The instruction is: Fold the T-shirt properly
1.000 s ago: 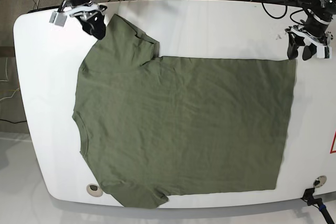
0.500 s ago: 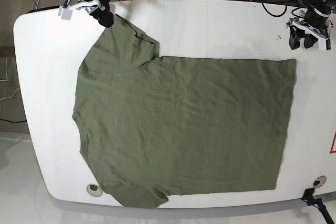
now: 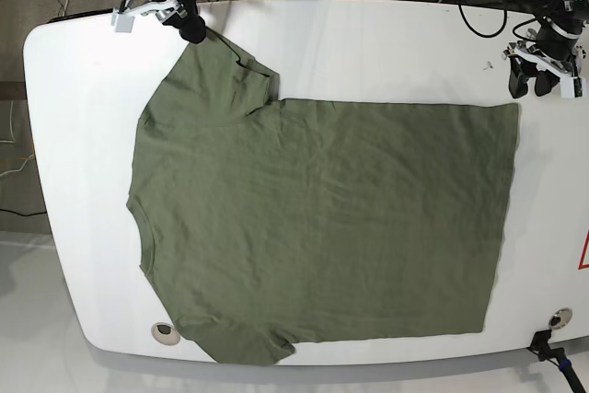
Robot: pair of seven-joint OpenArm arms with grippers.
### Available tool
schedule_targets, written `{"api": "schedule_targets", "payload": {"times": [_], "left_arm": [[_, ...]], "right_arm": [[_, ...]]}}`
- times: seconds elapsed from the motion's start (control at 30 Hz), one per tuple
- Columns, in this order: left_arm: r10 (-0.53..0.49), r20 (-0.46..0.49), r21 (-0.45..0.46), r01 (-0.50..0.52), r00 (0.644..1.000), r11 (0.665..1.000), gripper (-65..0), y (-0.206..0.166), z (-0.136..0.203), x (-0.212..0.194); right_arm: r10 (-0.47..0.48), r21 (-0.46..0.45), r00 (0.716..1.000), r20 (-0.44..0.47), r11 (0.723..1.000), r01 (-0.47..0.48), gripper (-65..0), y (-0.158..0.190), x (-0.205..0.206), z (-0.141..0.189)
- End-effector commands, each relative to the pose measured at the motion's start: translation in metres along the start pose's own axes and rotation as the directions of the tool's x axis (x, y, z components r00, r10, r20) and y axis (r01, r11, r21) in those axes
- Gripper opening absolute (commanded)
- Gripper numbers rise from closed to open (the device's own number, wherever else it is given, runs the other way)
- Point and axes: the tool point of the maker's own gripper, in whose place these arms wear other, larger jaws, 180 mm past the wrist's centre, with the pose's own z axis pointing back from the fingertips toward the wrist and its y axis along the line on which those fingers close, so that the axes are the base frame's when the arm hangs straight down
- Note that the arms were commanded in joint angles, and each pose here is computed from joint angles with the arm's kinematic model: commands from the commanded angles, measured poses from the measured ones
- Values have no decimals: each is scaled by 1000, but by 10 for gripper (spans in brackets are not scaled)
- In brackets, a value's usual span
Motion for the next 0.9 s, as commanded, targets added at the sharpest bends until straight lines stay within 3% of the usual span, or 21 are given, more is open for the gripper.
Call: {"api": "schedule_targets", "payload": {"times": [0.0, 0.4, 0.53, 0.73, 0.8, 0.87], "left_arm": [[-20, 49, -6, 21, 999, 1000, -329, 1, 3, 17], [-22, 50, -6, 22, 999, 1000, -329, 1, 3, 17], [-46, 66, -3, 46, 997, 999, -329, -1, 5, 25], [-46, 75, -7, 47, 996, 999, -329, -3, 4, 28], [-47, 89, -8, 48, 995, 999, -329, -4, 2, 34], [-47, 89, -8, 48, 995, 999, -329, -4, 2, 34]], "right_arm": [[9, 2, 1000, -18, 1000, -9, -387, -2, -3, 4], [30, 73, 999, -11, 997, -29, -387, 21, 16, -22], [33, 87, 998, -61, 996, -28, -392, 24, 12, -30], [2, 98, 998, -64, 995, 4, -404, 28, 3, -32], [3, 99, 998, -64, 995, 3, -488, 28, 3, -32], [4, 98, 998, -64, 995, 2, -636, 28, 2, -32]]}}
